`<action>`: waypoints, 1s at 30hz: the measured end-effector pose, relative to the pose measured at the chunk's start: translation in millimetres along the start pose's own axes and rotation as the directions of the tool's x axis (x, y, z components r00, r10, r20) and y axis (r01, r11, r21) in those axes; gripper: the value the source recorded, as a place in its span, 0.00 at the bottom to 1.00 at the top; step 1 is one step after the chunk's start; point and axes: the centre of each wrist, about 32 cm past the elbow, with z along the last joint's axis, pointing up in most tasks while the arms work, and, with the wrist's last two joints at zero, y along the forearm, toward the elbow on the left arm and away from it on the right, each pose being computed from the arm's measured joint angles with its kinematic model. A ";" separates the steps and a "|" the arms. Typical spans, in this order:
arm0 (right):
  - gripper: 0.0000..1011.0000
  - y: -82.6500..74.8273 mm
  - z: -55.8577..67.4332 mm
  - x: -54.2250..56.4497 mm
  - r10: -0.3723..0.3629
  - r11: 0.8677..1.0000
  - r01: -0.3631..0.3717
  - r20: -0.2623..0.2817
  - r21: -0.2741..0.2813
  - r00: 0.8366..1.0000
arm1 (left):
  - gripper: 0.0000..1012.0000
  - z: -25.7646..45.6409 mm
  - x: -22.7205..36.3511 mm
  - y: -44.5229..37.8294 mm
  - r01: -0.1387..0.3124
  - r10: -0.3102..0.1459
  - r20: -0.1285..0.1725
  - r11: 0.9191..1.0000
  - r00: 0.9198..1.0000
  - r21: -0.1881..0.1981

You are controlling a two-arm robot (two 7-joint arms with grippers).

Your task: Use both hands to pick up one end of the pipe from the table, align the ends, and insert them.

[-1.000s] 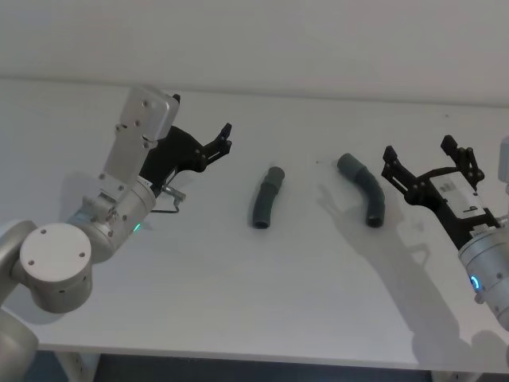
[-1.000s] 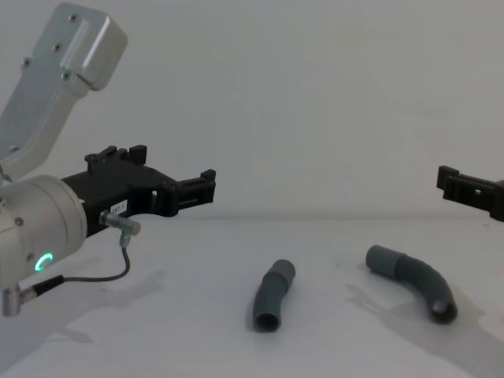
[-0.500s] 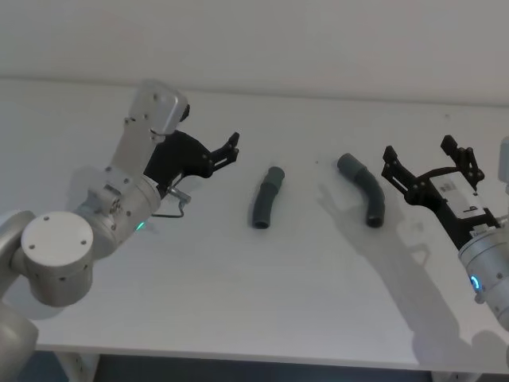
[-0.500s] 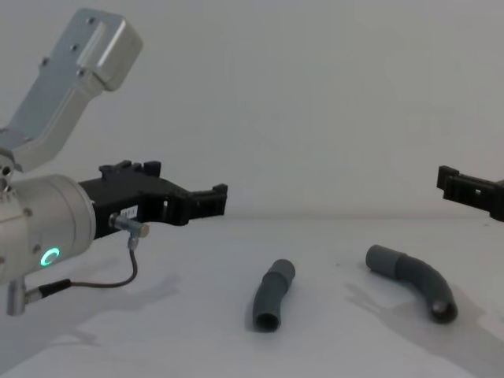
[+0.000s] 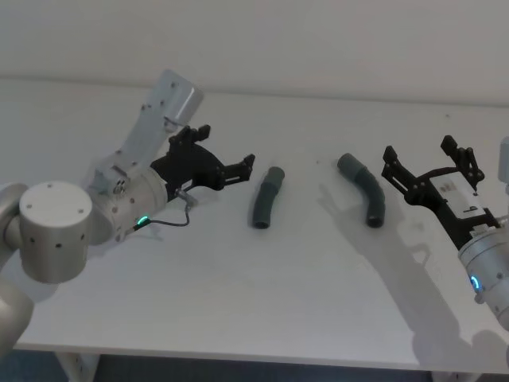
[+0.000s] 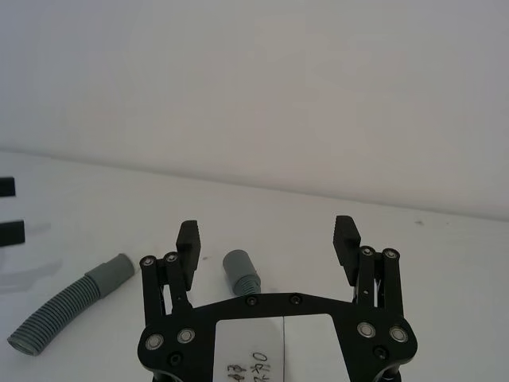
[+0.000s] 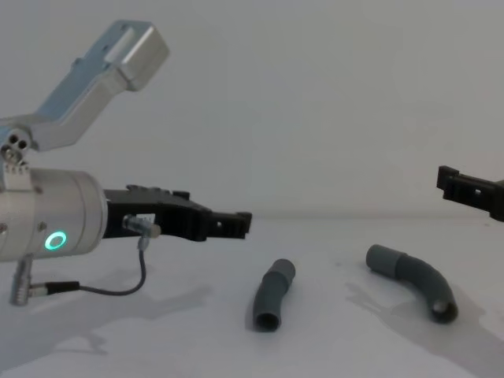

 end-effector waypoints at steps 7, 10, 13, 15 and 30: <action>0.99 0.0 0.0 0.0 0.000 1.000 0.000 0.000 0.000 1.000 | 0.99 10.9 3.0 -11.1 0.089 -0.086 -0.041 0.993 0.995 0.080; 0.99 0.0 0.0 0.0 0.000 1.000 0.000 0.000 0.000 1.000 | 0.99 16.7 3.1 -20.3 0.134 -0.126 -0.070 0.984 0.990 0.121; 0.99 0.0 0.0 0.0 0.000 1.000 0.000 0.000 0.000 1.000 | 0.99 20.5 2.2 -27.3 0.161 -0.150 -0.087 0.977 0.985 0.141; 0.99 0.0 0.0 0.0 0.000 1.000 0.000 0.000 0.000 1.000 | 0.99 22.2 1.9 -31.6 0.175 -0.161 -0.096 0.973 0.982 0.154; 0.99 0.0 0.0 0.0 0.000 1.000 0.000 0.000 0.000 1.000 | 0.99 27.9 -4.2 -53.0 0.219 -0.197 -0.125 0.955 0.972 0.200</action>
